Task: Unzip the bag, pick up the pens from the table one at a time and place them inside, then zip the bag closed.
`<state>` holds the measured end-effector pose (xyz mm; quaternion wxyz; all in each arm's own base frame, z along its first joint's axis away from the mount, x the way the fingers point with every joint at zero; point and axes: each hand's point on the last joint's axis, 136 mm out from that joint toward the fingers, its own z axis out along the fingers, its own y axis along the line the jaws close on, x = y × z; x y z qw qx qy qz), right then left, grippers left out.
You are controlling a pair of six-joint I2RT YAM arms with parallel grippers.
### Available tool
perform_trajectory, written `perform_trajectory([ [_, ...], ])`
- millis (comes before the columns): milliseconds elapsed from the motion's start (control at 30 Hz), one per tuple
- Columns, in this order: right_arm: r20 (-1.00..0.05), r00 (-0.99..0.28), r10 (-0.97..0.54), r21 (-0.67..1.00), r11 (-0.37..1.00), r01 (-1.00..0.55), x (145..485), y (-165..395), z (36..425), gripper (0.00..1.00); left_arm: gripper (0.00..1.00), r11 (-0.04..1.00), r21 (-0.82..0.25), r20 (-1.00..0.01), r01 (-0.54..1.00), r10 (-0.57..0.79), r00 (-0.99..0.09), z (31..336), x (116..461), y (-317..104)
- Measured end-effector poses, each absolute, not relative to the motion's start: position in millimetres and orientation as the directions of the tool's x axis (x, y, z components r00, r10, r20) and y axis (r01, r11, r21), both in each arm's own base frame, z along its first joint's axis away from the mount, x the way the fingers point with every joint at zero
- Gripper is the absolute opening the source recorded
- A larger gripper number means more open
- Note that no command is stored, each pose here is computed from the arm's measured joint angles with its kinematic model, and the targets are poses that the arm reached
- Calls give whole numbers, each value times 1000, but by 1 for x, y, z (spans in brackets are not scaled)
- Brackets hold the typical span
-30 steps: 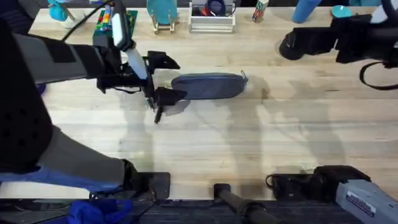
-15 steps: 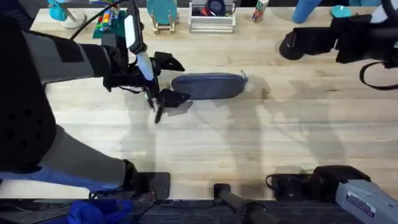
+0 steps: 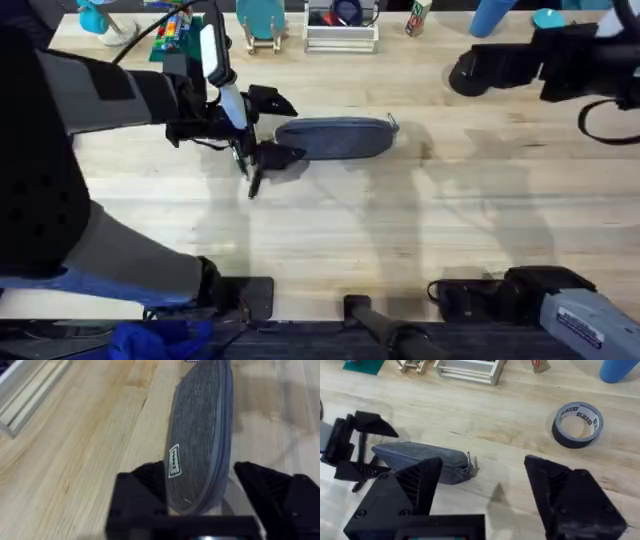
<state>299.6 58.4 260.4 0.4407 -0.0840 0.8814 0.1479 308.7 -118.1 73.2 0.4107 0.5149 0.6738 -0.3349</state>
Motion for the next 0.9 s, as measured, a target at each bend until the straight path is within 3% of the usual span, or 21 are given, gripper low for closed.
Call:
perform_trajectory([
  [133,-802,-597,-18,187,942,-278,300,58,260,995,648,242,-26,-902,970,412,-127,74,308,-119],
  [300,-802,-597,-18,187,942,-278,300,58,260,996,470,238,-30,-909,971,398,-126,77,308,-120],
  [433,-802,-597,-18,187,942,-278,300,58,260,996,80,233,-31,-916,972,383,-121,80,307,-122],
  [900,-802,-597,-18,187,942,-278,300,58,260,995,42,230,-19,-921,973,375,-107,82,309,-122],
])
